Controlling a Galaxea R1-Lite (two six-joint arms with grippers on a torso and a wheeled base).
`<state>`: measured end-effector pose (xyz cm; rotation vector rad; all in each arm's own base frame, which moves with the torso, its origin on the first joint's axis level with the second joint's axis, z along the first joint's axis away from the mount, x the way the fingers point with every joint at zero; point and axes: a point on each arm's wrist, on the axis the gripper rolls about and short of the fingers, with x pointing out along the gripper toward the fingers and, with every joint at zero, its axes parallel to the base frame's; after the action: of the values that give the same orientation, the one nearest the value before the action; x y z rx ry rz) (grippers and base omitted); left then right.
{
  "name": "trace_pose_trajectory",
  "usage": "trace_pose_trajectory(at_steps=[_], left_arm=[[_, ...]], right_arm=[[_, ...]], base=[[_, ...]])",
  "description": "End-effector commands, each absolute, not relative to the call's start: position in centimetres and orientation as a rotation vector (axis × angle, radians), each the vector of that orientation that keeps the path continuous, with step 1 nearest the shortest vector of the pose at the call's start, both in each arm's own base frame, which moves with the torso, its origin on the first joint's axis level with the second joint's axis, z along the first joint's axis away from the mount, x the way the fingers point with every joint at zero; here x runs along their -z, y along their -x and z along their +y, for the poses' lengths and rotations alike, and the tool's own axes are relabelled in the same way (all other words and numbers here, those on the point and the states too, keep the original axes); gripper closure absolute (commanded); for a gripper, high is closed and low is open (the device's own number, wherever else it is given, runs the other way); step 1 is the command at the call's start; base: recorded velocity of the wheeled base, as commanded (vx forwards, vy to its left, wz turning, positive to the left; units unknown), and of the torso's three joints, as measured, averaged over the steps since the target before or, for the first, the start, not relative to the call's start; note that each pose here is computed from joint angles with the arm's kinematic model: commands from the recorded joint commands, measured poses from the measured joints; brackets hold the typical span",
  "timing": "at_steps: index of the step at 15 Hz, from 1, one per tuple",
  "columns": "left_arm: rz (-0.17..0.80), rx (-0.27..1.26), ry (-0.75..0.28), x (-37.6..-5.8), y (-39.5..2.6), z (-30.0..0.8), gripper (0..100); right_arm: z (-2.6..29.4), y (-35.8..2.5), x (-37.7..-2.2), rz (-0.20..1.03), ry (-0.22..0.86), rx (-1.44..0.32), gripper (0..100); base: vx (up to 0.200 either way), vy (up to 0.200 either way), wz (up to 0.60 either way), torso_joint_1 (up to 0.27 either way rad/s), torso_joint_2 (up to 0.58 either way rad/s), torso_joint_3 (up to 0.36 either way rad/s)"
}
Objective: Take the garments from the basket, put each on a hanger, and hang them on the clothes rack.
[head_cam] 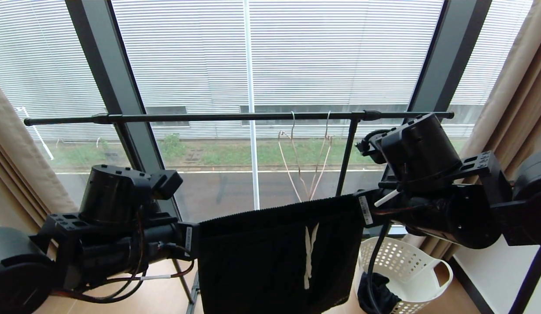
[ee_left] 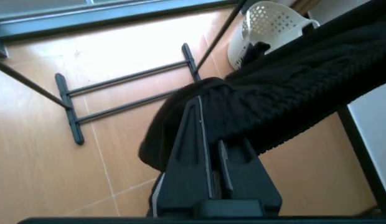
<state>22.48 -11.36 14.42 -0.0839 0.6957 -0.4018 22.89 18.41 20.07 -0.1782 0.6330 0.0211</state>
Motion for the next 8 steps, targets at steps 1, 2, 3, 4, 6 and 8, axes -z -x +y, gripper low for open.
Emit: trace_pose_trajectory(at_steps=[1,2,3,4,6,8], left_arm=[[0.659,0.451,0.108,-17.8,-23.0,-10.6,100],[0.659,0.451,0.108,-17.8,-23.0,-10.6,100],[0.668,0.463,0.07,-17.7,-23.1,-10.3,100],[0.669,0.461,0.069,-17.7,-23.2,-10.2,100],[0.656,0.484,0.074,-18.1,-23.3,-10.4,100],[0.604,0.542,0.075,-19.6,-24.6,-11.0,100]], right_arm=[[19.2,-22.9,-19.4,0.646,0.191,-0.039,100],[19.2,-22.9,-19.4,0.646,0.191,-0.039,100],[19.0,-22.7,-19.5,0.642,0.188,-0.039,100],[18.7,-22.4,-19.7,0.641,0.19,-0.041,100],[18.1,-21.5,-20.0,0.639,0.206,-0.049,100],[16.8,-19.5,-20.5,0.623,0.332,-0.114,100]], base=[[0.0,0.0,0.0,0.0,0.0,0.0],[0.0,0.0,0.0,0.0,0.0,0.0],[0.0,0.0,0.0,0.0,0.0,0.0],[0.0,0.0,0.0,0.0,0.0,0.0],[0.0,0.0,0.0,0.0,0.0,0.0],[0.0,0.0,0.0,0.0,0.0,0.0]])
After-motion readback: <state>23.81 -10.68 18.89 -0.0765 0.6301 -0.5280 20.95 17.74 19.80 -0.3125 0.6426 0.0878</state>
